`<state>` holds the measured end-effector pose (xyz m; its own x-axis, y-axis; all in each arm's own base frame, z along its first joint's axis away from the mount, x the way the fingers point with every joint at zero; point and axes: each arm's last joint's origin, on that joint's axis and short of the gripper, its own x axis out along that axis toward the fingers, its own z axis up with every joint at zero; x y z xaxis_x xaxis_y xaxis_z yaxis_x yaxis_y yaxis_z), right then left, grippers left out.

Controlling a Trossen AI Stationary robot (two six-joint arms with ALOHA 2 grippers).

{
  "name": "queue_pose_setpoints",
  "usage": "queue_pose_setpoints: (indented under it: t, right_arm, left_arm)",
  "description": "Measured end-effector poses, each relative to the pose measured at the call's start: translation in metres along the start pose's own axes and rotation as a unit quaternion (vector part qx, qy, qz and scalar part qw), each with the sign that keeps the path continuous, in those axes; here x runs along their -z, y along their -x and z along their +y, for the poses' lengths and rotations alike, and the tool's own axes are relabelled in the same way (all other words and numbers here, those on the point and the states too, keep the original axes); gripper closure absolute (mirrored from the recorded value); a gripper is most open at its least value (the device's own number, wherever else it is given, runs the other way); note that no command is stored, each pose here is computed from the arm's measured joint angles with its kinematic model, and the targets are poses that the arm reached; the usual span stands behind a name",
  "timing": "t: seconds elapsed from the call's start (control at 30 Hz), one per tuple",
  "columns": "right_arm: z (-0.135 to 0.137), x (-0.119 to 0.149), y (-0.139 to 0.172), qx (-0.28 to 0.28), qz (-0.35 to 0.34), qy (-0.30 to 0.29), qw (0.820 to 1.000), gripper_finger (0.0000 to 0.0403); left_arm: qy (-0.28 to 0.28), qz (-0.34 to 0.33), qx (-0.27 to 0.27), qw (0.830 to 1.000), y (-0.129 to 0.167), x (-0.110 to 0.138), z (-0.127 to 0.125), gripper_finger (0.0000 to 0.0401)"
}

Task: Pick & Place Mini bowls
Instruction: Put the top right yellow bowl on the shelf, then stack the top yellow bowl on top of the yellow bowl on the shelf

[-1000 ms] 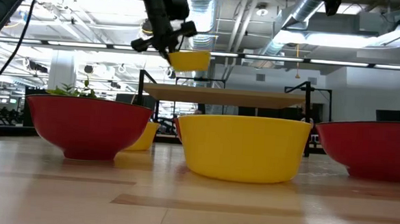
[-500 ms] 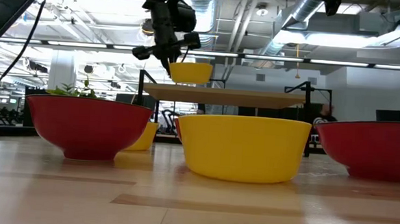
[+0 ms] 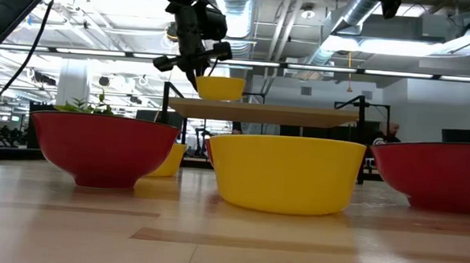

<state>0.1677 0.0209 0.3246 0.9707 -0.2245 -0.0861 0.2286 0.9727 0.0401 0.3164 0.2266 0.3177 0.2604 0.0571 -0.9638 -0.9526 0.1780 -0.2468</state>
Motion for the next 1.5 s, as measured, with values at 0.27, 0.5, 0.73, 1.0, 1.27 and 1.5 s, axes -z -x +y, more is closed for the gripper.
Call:
queue_pose_setpoints:
  t: [0.27,0.5,0.73,1.0,1.27,1.5]
  right_arm:
    - [0.0,0.0,0.0,0.0,0.0,0.0,1.0,0.0305]
    - [0.0,0.0,0.0,0.0,0.0,0.0,1.0,0.0305]
    - [0.0,0.0,0.0,0.0,0.0,0.0,1.0,0.0305]
    - [0.0,0.0,0.0,0.0,0.0,0.0,1.0,0.0305]
    - [0.0,0.0,0.0,0.0,0.0,0.0,1.0,0.0305]
    - [0.0,0.0,0.0,0.0,0.0,0.0,1.0,0.0305]
  left_arm:
    - [-0.009,0.002,-0.001,1.0,0.0,0.0,0.0,0.0397]
    - [-0.015,0.01,-0.01,1.0,-0.005,0.001,0.003,0.0375]
    - [-0.014,0.0,-0.013,1.0,-0.005,-0.001,0.003,0.0369]
    - [-0.012,-0.007,-0.008,1.0,-0.002,-0.004,0.006,0.0358]
    - [-0.014,-0.077,0.045,0.996,0.044,0.003,0.012,0.0331]
    - [-0.079,-0.123,0.105,0.984,0.098,0.047,0.007,0.0325]
